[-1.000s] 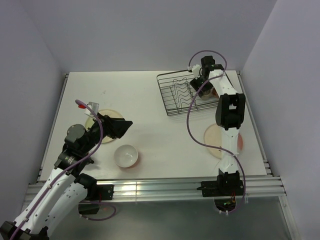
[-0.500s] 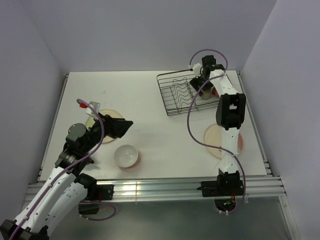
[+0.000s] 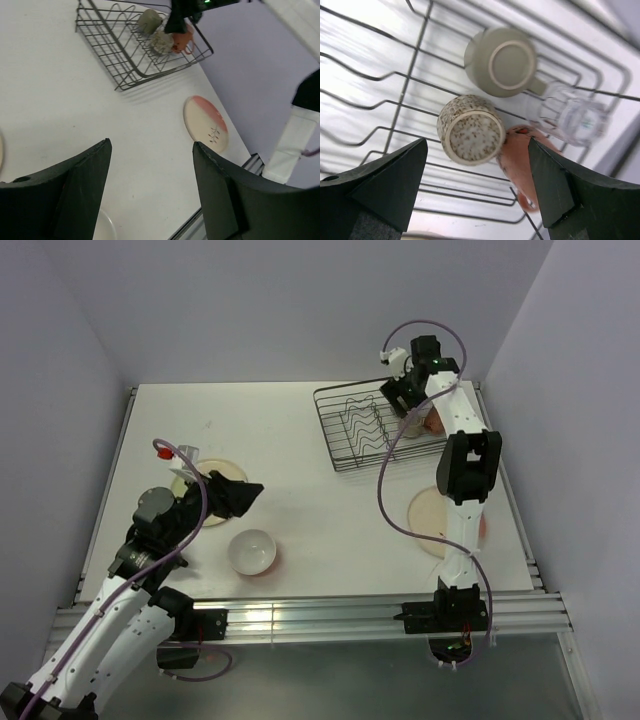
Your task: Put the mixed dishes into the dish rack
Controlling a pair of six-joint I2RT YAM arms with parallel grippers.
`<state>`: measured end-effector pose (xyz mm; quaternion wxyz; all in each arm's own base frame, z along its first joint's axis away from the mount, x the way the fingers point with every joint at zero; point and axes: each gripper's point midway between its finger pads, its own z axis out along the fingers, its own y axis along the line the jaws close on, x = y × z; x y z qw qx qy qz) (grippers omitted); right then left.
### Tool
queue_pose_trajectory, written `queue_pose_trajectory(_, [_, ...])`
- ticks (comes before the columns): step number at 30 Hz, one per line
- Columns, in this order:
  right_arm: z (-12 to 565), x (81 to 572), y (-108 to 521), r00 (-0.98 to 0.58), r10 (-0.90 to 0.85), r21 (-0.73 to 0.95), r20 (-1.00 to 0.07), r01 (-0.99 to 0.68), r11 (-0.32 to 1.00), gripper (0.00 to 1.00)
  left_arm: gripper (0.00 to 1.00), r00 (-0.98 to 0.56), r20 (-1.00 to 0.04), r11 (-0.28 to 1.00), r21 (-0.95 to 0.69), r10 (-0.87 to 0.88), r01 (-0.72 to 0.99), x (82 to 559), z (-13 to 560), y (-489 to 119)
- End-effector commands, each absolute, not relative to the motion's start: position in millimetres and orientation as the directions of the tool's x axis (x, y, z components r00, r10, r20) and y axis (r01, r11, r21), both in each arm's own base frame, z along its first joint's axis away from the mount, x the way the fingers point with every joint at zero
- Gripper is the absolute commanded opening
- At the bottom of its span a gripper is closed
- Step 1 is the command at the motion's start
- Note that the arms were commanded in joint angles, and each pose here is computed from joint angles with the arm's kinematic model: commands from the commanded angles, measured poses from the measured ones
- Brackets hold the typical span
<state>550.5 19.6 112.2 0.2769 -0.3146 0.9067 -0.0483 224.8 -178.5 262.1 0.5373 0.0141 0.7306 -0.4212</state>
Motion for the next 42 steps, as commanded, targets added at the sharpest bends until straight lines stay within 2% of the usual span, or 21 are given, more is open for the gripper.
queue_pose_trajectory(1, [212.9,553.8,27.7,-0.525,-0.567,-0.311,-0.634,-0.499,0.809,0.89,0.73,-0.408,-0.773,0.689,-0.626,-0.486,0.366,233.5,265.7,-162.5])
queue_pose_trajectory(6, [259.6,528.6,46.9,-0.453,-0.552,-0.273,-0.701,-0.544,0.793,0.89,0.68,-0.416,-0.685,0.733,-0.677,-0.598,0.061,243.6,248.8,-128.6])
queue_pose_trajectory(9, [276.8,497.4,76.2,-0.4,-0.535,-0.185,-0.744,-0.646,0.741,0.89,0.65,-0.384,-0.642,0.741,-0.634,-0.664,-0.221,239.2,230.0,-90.6])
queue_pose_trajectory(11, [290.4,466.9,111.7,-0.341,-0.502,-0.091,-0.794,-0.751,0.654,0.88,0.59,-0.357,-0.628,0.719,-0.555,-0.692,-0.418,224.2,210.0,-60.1])
queue_pose_trajectory(13, [272.5,434.9,140.7,-0.36,-0.477,0.028,-0.802,-0.82,0.572,0.87,0.56,-0.331,-0.624,0.688,-0.505,-0.708,-0.52,215.9,209.7,-44.2])
queue_pose_trajectory(14, [286.0,407.2,170.6,-0.306,-0.454,0.062,-0.837,-0.877,0.477,0.86,0.56,-0.283,-0.618,0.642,-0.493,-0.734,-0.587,212.0,207.5,-33.4])
queue_pose_trajectory(15, [265.1,389.6,185.1,-0.334,-0.453,0.123,-0.826,-0.892,0.435,0.86,0.55,-0.309,-0.62,0.636,-0.416,-0.721,-0.65,198.8,199.2,-23.4])
queue_pose_trajectory(17, [267.8,356.8,212.2,-0.293,-0.447,0.137,-0.845,-0.927,0.349,0.86,0.55,-0.271,-0.618,0.58,-0.375,-0.738,-0.723,190.3,194.7,-11.8])
queue_pose_trajectory(18, [251.6,337.3,236.0,-0.295,-0.458,0.169,-0.839,-0.94,0.297,0.86,0.55,-0.3,-0.62,0.575,-0.305,-0.725,-0.759,180.7,186.2,-5.9])
queue_pose_trajectory(20, [254.1,317.0,253.6,-0.277,-0.435,0.182,-0.857,-0.951,0.248,0.86,0.56,-0.295,-0.609,0.539,-0.265,-0.736,-0.799,174.3,177.8,-2.3])
queue_pose_trajectory(24, [242.3,300.6,274.0,-0.353,-0.385,0.296,-0.853,-0.934,0.201,0.85,0.57,-0.325,-0.586,0.515,-0.188,-0.742,-0.837,161.2,156.9,2.2])
queue_pose_trajectory(30, [226.3,295.4,274.7,-0.391,-0.381,0.342,-0.838,-0.92,0.192,0.83,0.58,-0.337,-0.571,0.509,-0.168,-0.749,-0.844,177.2,146.3,12.5])
queue_pose_trajectory(37, [227.5,292.1,268.0,-0.413,-0.342,0.368,-0.844,-0.91,0.19,0.83,0.55,-0.39,-0.461,0.513,-0.175,-0.797,-0.841,202.7,117.3,22.2])
queue_pose_trajectory(42, [224.3,294.5,256.9,-0.437,-0.315,0.385,-0.843,-0.898,0.214,0.83,0.55,-0.41,-0.422,0.507,-0.146,-0.809,-0.849,207.1,102.2,25.6])
